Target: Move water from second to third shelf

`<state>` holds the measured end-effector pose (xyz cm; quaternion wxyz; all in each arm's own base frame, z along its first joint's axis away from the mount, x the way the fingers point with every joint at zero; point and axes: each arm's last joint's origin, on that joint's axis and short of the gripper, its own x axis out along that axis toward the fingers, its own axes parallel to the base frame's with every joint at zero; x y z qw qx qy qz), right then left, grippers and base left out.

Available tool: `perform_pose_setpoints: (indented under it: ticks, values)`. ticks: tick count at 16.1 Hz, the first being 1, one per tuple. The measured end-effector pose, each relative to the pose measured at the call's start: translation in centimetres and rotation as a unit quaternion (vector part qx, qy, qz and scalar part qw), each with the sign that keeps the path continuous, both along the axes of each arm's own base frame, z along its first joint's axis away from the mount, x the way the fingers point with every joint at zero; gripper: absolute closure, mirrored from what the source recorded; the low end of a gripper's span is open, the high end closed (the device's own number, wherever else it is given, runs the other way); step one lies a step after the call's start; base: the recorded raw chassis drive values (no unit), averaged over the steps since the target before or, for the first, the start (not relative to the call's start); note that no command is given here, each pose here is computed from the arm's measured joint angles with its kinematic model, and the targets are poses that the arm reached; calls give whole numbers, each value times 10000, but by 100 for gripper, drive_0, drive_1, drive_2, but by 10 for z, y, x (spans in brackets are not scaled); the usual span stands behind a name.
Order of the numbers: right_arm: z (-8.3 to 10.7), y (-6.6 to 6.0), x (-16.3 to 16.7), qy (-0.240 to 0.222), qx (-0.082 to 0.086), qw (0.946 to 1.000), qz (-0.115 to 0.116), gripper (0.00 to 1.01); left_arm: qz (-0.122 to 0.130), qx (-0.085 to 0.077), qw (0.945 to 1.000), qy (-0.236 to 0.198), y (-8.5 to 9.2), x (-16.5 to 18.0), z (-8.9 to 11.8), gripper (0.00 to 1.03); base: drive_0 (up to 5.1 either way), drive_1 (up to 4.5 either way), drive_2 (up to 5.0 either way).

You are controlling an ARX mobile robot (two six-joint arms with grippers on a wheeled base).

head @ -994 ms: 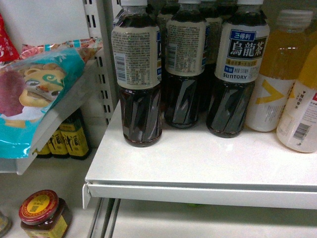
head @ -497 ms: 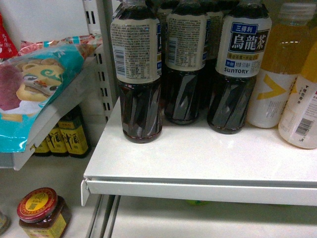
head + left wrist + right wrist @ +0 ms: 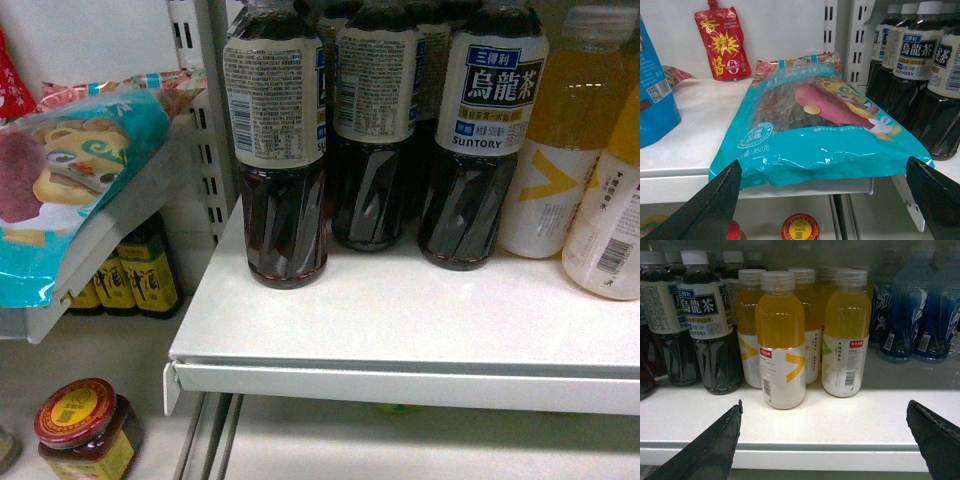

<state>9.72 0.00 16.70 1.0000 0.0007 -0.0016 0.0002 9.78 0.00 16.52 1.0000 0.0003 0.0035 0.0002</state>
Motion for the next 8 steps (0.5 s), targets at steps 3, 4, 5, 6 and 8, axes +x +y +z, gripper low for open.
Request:
perform_pose_setpoints:
  ticks: [3,4,5,6,8]
  values:
    - [0,0,0,0,0,10000,-2,3,0,0,10000,0,0,0,0,5,0,0,0]
    - [0,0,0,0,0,10000,-2,3,-2,0,10000,0,0,0,0,5,0,0,0]
    - [0,0,0,0,0,10000,-2,3,0,0,10000,-2,0,0,0,5,0,0,0]
    - [0,0,0,0,0,10000,0,3,0,0,10000,0,0,0,0,5,0,0,0]
    - [0,0,0,0,0,10000,-2,3,-2,0,10000,0,0,0,0,5,0,0,0]
